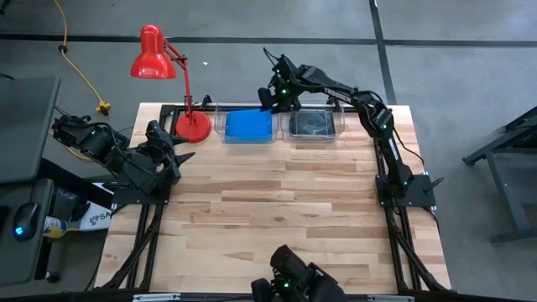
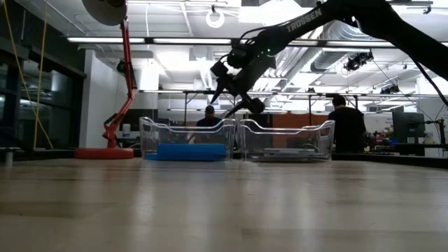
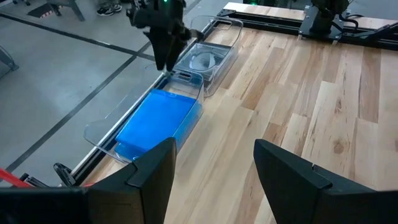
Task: Pick & place jewel cases by type
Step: Put the blue cd case into the left transparent bin, then return to Home Position
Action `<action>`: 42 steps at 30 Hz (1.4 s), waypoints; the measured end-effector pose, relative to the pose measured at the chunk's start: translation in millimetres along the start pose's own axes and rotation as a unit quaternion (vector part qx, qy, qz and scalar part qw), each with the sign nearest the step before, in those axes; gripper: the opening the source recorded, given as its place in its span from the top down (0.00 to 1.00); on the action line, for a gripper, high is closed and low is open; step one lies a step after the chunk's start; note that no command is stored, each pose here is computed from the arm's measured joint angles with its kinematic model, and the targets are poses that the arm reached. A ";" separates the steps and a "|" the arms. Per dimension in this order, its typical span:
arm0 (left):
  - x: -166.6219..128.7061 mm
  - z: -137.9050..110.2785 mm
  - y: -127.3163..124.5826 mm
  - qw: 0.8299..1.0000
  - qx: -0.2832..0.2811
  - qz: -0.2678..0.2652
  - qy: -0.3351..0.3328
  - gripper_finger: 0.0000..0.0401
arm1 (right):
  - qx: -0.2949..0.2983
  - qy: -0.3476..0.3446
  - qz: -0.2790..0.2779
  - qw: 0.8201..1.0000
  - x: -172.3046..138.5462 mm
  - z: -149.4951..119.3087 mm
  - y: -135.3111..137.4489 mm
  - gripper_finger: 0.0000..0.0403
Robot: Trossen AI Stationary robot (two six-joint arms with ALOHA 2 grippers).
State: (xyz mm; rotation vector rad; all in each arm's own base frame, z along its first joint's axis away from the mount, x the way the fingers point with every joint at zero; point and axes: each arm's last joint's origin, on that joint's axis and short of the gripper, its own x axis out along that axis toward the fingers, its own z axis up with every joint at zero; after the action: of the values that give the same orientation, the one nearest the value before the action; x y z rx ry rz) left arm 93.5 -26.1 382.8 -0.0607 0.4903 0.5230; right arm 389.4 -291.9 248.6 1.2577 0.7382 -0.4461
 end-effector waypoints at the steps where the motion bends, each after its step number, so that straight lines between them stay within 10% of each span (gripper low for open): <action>1: 0.0 0.0 0.0 1.000 0.000 0.000 0.000 0.47 | -0.003 -0.002 -0.002 1.000 -4.6 1.8 1.2 0.38; 20: 0.1 -1.9 1.2 0.999 0.032 0.005 0.007 0.47 | -0.154 -0.081 -0.043 0.984 -127.4 -16.7 50.3 0.38; 42: -38.2 -21.1 75.5 0.996 0.014 0.027 -0.084 0.47 | -0.396 -0.223 -0.020 0.890 -308.6 -205.9 125.6 0.38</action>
State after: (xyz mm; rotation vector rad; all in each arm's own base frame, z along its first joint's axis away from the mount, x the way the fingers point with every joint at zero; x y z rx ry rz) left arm 18.3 17.9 387.0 0.0240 0.3350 0.5678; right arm 207.4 -87.9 529.1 0.3441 0.4649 -0.3863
